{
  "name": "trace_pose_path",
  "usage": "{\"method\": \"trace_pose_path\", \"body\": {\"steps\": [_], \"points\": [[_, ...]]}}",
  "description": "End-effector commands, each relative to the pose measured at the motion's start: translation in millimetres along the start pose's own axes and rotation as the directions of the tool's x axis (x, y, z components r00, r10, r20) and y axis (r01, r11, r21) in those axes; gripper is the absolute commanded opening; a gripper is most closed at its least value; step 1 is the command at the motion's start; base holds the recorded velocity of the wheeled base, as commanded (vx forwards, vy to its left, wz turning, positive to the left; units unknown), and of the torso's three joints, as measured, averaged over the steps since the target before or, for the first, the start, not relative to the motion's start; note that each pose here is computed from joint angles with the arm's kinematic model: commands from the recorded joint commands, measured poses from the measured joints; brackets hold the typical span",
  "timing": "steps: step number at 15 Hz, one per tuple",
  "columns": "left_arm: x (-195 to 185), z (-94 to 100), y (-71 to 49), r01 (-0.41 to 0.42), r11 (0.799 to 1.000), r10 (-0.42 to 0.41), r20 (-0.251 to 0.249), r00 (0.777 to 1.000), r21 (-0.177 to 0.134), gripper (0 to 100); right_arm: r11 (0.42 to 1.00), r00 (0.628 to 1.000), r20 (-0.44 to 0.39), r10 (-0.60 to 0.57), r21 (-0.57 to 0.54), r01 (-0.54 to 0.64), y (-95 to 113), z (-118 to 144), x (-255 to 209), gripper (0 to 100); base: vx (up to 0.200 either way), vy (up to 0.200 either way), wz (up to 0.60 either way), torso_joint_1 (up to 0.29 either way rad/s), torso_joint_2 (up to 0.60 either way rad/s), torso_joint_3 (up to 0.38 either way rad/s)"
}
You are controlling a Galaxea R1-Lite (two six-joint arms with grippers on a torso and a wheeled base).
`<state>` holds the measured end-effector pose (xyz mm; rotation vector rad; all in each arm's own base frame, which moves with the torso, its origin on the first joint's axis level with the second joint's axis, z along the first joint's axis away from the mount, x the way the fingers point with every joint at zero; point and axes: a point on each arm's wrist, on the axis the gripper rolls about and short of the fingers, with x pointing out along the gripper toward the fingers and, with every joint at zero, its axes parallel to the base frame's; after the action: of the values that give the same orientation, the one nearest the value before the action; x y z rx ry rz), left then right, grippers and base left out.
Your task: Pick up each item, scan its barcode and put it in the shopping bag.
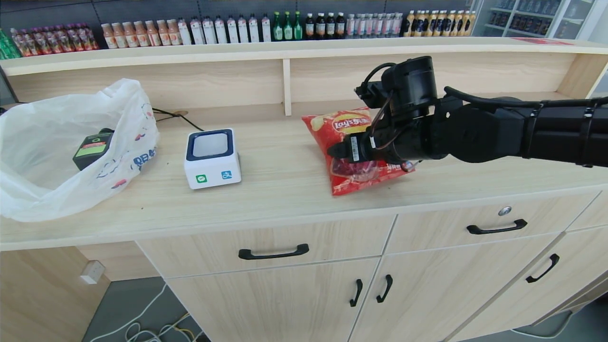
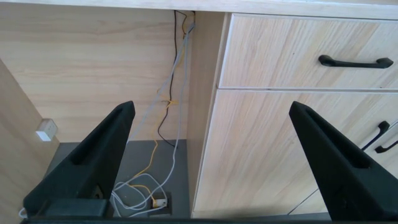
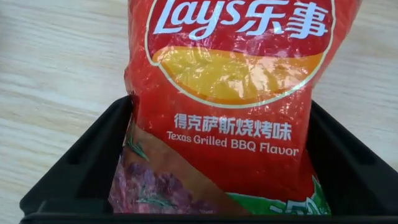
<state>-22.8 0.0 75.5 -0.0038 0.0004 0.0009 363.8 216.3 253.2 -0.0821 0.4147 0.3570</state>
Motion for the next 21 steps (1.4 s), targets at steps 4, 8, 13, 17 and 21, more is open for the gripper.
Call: {"method": "trace_pose_path", "body": {"steps": [4,8,13,17,21], "points": [[0.0,0.0,0.0,-0.001,1.000,0.001,0.000,1.000,-0.001,100,1.000,1.000,-0.009,-0.005,0.009,0.006,-2.7,-3.8,18.6,100,0.000,0.000,0.00,0.000,0.00,0.000],[0.0,0.0,0.0,-0.001,1.000,0.001,0.000,1.000,-0.001,100,0.999,1.000,-0.029,-0.007,0.042,0.008,-1.3,-11.8,31.3,100,0.000,0.000,0.00,0.000,0.00,0.000],[0.0,0.0,0.0,-0.001,1.000,0.001,0.000,1.000,-0.001,100,0.999,0.999,-0.033,-0.007,0.038,0.008,-0.8,-13.6,34.9,100,0.000,0.000,0.00,0.000,0.00,0.000],[0.0,0.0,0.0,0.001,1.000,-0.001,0.000,1.000,-0.001,100,0.999,1.000,-0.016,0.003,0.044,-0.003,-0.8,-8.4,31.3,0,0.000,0.000,0.00,0.000,0.00,0.000],[0.0,0.0,0.0,-0.001,1.000,0.001,0.000,1.000,-0.001,100,0.999,1.000,-0.001,0.009,0.045,-0.009,-1.3,-3.7,25.7,0,0.000,0.000,0.00,0.000,0.00,0.000]]}}
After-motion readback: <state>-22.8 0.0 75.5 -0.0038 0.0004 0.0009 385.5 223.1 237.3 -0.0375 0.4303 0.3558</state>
